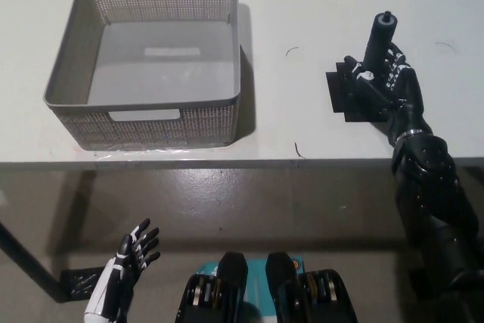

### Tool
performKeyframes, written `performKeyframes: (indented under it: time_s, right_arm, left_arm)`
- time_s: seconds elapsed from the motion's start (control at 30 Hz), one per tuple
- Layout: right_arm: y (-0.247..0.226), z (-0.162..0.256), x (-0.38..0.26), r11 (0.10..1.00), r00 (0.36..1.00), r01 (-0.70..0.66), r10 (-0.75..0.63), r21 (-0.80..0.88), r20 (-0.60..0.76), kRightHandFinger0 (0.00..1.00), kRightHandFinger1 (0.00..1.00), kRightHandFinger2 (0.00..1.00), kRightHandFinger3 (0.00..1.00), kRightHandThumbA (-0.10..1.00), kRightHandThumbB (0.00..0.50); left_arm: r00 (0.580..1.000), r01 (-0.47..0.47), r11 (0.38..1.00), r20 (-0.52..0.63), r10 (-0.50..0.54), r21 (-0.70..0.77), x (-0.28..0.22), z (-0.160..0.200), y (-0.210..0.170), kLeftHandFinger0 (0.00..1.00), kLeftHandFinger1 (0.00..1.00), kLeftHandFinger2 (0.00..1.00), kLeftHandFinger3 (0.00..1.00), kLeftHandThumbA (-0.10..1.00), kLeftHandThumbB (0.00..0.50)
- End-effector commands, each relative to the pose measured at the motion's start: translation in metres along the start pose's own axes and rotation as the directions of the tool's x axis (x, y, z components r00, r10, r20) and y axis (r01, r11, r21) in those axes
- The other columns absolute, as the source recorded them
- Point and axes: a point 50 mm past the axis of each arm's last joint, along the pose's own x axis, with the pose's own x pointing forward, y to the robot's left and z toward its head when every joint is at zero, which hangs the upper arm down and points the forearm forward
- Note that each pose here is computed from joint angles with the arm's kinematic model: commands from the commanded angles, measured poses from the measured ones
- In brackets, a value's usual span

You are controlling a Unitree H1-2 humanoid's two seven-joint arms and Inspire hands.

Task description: Use the right hand to pick up a electric screw driver and put it into a container on the left side

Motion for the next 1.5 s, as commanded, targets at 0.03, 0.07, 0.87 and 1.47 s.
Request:
performKeyframes:
  time_s: [0.03,0.07,0.87,1.47]
  right_arm:
    - [0.009,0.046,0.022,1.0,0.991,-0.004,0.006,-0.014,0.131,1.0,1.0,1.0,1.0,1.0,0.402]
    - [0.01,0.048,0.025,1.0,0.992,-0.004,0.007,-0.022,0.128,1.0,1.0,1.0,1.0,1.0,0.418]
    - [0.016,0.084,0.054,0.962,0.962,0.269,-0.266,-0.052,0.066,0.0,0.08,0.54,0.57,-0.1,0.131]
    - [0.037,0.122,0.06,0.967,0.952,0.254,-0.248,-0.013,0.18,0.0,0.15,0.57,0.57,-0.1,0.146]
  left_arm:
    - [0.998,0.031,0.999,0.059,-0.033,0.022,0.004,0.014,0.001,1.0,1.0,1.0,1.0,1.0,0.048]
    - [0.998,0.032,0.999,0.062,-0.033,0.023,0.004,0.014,0.001,1.0,1.0,1.0,1.0,1.0,0.047]
    - [0.996,0.045,0.999,0.082,-0.046,0.018,0.011,0.022,0.001,1.0,1.0,1.0,1.0,1.0,0.061]
    - [0.996,0.038,0.999,0.084,-0.04,0.022,0.011,0.019,0.005,1.0,1.0,1.0,1.0,1.0,0.058]
